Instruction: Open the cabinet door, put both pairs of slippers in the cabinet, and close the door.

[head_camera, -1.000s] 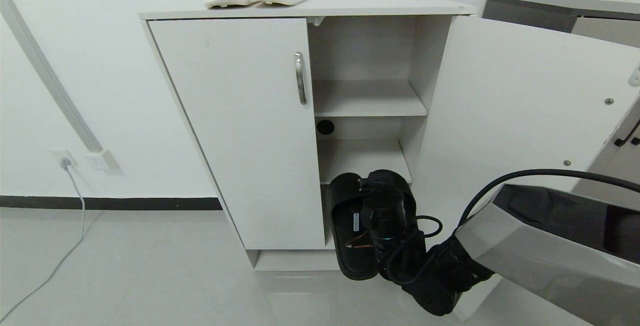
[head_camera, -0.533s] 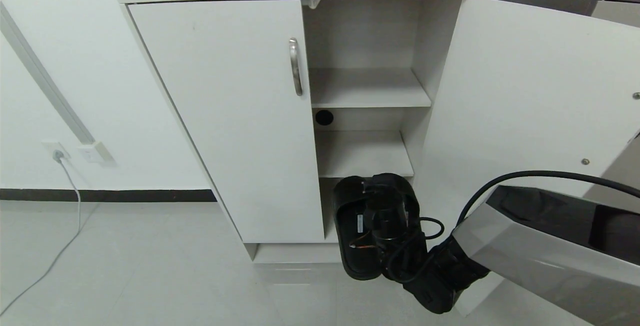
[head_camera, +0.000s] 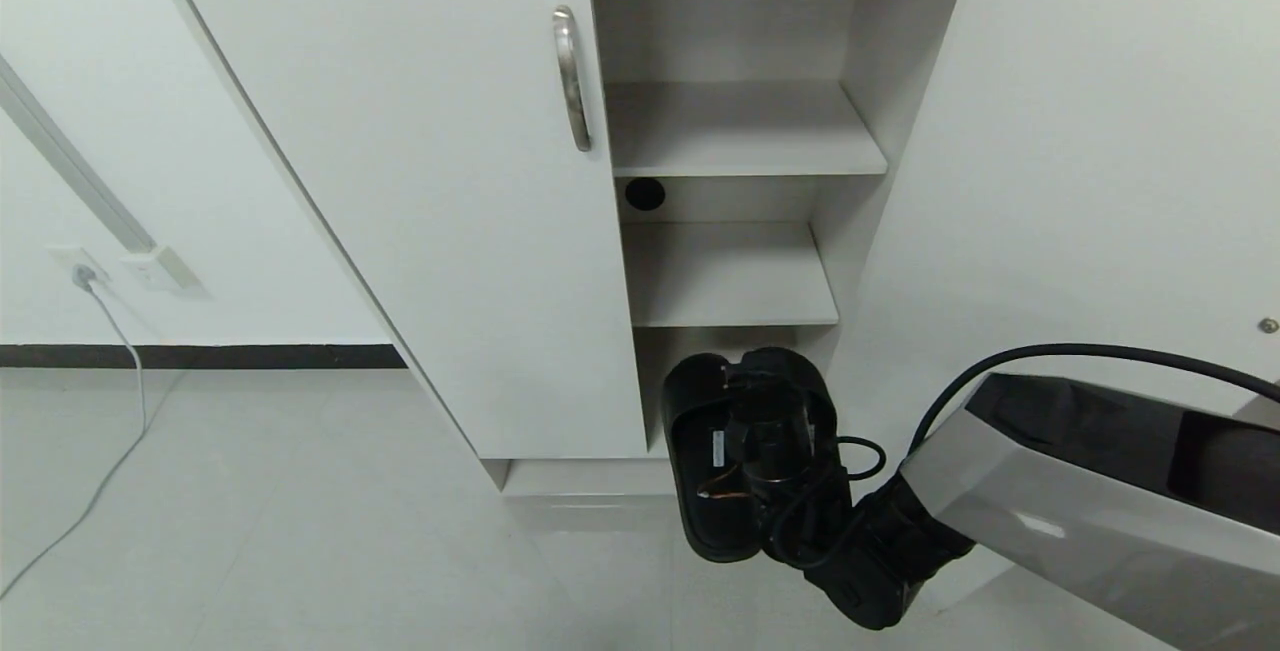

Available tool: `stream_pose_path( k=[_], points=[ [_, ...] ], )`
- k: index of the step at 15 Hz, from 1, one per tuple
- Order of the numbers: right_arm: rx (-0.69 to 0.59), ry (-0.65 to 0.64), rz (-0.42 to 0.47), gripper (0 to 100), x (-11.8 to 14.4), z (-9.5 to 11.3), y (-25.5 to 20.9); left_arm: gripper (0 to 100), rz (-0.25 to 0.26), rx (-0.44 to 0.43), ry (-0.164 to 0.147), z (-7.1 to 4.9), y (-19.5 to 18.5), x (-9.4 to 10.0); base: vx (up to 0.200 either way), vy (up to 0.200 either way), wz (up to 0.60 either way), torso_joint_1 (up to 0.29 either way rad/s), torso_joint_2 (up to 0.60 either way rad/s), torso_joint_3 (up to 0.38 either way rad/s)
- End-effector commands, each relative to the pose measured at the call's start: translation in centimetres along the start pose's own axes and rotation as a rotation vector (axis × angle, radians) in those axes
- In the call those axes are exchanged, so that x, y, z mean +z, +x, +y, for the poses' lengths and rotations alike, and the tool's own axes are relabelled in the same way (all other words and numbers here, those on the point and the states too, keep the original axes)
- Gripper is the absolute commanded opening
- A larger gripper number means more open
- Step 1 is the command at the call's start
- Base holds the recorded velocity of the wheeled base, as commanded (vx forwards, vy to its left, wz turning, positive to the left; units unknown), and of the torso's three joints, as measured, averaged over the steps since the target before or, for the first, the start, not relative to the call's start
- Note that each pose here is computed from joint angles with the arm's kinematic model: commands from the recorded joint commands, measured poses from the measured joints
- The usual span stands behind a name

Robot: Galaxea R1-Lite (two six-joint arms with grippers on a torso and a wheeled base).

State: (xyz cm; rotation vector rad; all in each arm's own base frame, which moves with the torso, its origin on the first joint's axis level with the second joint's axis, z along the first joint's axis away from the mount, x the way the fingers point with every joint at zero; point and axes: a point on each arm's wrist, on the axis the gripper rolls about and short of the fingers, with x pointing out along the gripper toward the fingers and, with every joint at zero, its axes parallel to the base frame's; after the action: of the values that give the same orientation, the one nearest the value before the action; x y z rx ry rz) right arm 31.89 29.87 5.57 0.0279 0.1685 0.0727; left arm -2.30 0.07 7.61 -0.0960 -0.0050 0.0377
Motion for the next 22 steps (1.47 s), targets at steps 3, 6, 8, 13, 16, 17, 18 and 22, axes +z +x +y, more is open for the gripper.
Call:
stream_pose_path(
  k=[3, 6, 8, 13, 16, 17, 18, 22],
  points=[
    [0.008, 0.03, -0.072, 0, 0.79, 0.01, -0.2, 0, 0.002, 0.001, -0.001, 0.0, 0.01, 0.0, 0.0, 0.0, 0.0, 0.002, 0.0, -0.017],
    [0.013, -0.009, -0.147, 0, 0.51, -0.22, -0.32, 0, 0.003, 0.001, -0.001, 0.01, 0.03, -0.05, 0.0, 0.0, 0.0, 0.0, 0.0, 0.0],
    [0.009, -0.028, -0.192, 0, 0.37, -0.2, -0.16, 0, 0.002, 0.001, -0.001, 0.0, 0.01, 0.0, 0.0, 0.0, 0.0, 0.0, 0.0, 0.0],
    [0.008, -0.025, -0.196, 0, 0.43, -0.22, -0.09, 0, 0.002, 0.001, -0.001, 0.0, 0.01, 0.0, 0.16, 0.0, 0.0, -0.001, 0.0, 0.002],
    [0.011, -0.01, -0.216, 0, 0.91, -0.15, -0.21, 0, 0.003, 0.001, -0.001, 0.0, 0.01, -0.02, 0.2, 0.0, 0.0, 0.002, 0.0, 0.001],
    [0.011, -0.009, -0.217, 0, 0.98, -0.15, -0.23, 0, 0.002, 0.001, -0.001, 0.0, 0.01, 0.0, 0.2, 0.0, 0.0, 0.002, 0.0, 0.017],
    [0.011, -0.009, -0.217, 0, 0.98, -0.15, -0.23, 0, 0.002, 0.001, -0.001, 0.0, 0.01, 0.0, 0.2, 0.0, 0.0, 0.007, -0.01, 0.002],
    [0.015, -0.013, -0.213, 0, 0.96, -0.11, -0.19, 0, 0.002, 0.001, -0.002, 0.0, 0.01, 0.0, 0.15, 0.0, 0.0, 0.004, 0.0, 0.002]
  ],
)
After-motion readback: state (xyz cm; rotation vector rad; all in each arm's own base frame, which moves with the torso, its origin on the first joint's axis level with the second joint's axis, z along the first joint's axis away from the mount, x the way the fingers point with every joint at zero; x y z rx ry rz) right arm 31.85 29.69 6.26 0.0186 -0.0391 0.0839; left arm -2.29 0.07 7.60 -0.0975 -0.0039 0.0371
